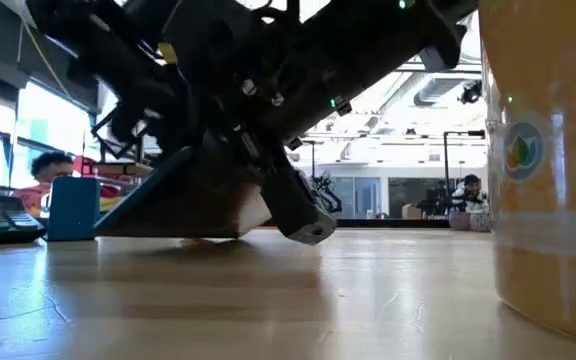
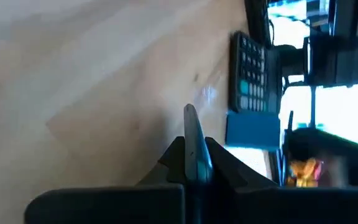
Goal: Apply microfiber cloth
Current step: Wipe the blue phone with the orange microfiber cloth
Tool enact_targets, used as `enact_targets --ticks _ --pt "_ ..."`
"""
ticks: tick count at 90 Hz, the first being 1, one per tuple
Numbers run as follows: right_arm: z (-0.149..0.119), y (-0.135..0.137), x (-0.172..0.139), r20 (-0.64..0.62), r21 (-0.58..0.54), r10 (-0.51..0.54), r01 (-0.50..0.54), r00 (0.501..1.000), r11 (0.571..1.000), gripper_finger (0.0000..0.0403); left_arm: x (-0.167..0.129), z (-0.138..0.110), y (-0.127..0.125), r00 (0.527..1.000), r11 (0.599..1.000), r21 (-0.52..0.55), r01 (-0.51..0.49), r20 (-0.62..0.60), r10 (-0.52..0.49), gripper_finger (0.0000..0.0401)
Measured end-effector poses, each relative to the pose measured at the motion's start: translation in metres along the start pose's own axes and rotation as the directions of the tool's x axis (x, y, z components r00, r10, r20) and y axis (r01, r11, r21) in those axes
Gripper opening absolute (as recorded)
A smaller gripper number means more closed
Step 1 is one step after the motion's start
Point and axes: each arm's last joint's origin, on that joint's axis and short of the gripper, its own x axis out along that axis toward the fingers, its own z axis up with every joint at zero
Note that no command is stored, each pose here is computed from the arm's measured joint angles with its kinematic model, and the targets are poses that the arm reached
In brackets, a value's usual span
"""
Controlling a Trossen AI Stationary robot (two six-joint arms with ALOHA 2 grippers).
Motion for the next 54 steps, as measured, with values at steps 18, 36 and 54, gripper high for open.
enact_targets --ticks 18,36,54 --pt "-0.001 0.001 0.000 -0.011 -0.007 0.002 -0.003 1.000 1.000 0.0000 -0.002 0.001 -0.040 0.987 0.983 -0.085 0.160 0.001 -0.161 0.0001" --pt "0.001 0.003 0.000 0.044 -0.086 0.050 -0.046 0.998 0.995 0.0000 -0.004 0.004 -0.050 0.996 0.997 -0.012 0.081 0.034 -0.081 0.0001" --pt "0.002 0.002 0.000 0.082 -0.190 0.068 -0.051 0.994 0.981 0.0000 0.009 0.018 -0.016 0.974 0.999 -0.008 0.047 0.224 -0.044 0.0001"
